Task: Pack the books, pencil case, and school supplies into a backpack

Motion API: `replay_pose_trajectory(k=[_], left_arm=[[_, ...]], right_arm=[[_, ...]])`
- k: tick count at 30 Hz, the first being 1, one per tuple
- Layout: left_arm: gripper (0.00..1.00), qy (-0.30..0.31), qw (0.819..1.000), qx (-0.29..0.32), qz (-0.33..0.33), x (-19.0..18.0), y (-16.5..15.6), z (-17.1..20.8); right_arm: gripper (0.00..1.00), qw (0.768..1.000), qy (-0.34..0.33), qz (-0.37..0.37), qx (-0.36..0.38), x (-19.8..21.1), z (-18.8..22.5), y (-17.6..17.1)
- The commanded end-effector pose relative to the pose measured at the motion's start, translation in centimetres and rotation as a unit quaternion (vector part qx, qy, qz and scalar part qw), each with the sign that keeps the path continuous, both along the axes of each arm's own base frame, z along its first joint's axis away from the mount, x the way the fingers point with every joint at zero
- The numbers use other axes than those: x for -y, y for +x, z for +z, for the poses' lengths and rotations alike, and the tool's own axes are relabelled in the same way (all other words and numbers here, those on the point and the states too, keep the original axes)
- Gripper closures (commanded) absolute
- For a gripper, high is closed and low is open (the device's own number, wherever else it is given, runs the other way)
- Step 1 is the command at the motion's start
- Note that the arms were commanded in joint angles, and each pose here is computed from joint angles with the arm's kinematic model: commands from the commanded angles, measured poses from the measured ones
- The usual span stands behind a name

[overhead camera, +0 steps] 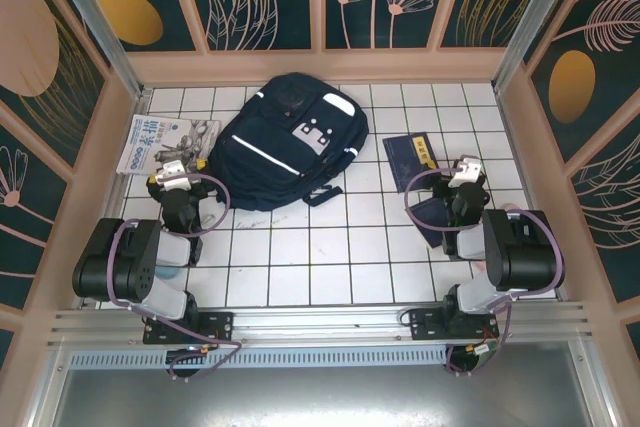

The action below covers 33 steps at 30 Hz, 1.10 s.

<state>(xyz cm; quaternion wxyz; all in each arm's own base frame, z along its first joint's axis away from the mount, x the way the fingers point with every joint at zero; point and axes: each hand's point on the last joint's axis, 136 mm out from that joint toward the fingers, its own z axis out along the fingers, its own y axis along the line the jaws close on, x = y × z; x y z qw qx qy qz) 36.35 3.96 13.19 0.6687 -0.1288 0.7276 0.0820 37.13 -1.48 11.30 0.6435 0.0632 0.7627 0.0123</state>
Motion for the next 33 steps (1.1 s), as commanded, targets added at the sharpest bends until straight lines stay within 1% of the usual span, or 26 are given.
replay_pose_trajectory(k=[1, 23, 28, 31, 33], left_arm=[[0.01, -0.004, 1.000, 0.016, -0.006, 0.3, 0.2, 0.7], [0.01, -0.004, 1.000, 0.014, -0.006, 0.4, 0.3, 0.7], [0.01, -0.005, 1.000, 0.024, 0.003, 0.0, 0.0, 1.2], [0.01, -0.001, 1.000, 0.023, -0.008, 0.4, -0.1, 2.0], [0.01, -0.007, 1.000, 0.019, 0.003, 0.0, -0.3, 2.8]], right_arm=[[0.01, 1.000, 0.003, 0.008, 0.015, -0.1, 0.9, 0.5], [0.01, 1.000, 0.005, 0.005, 0.014, 0.1, 0.8, 0.6], [0.01, 1.000, 0.003, 0.006, 0.016, 0.0, 0.9, 0.5], [0.01, 1.000, -0.007, 0.010, 0.021, -0.6, 2.3, 0.6], [0.01, 1.000, -0.011, 0.003, 0.015, -0.6, 3.4, 0.8]])
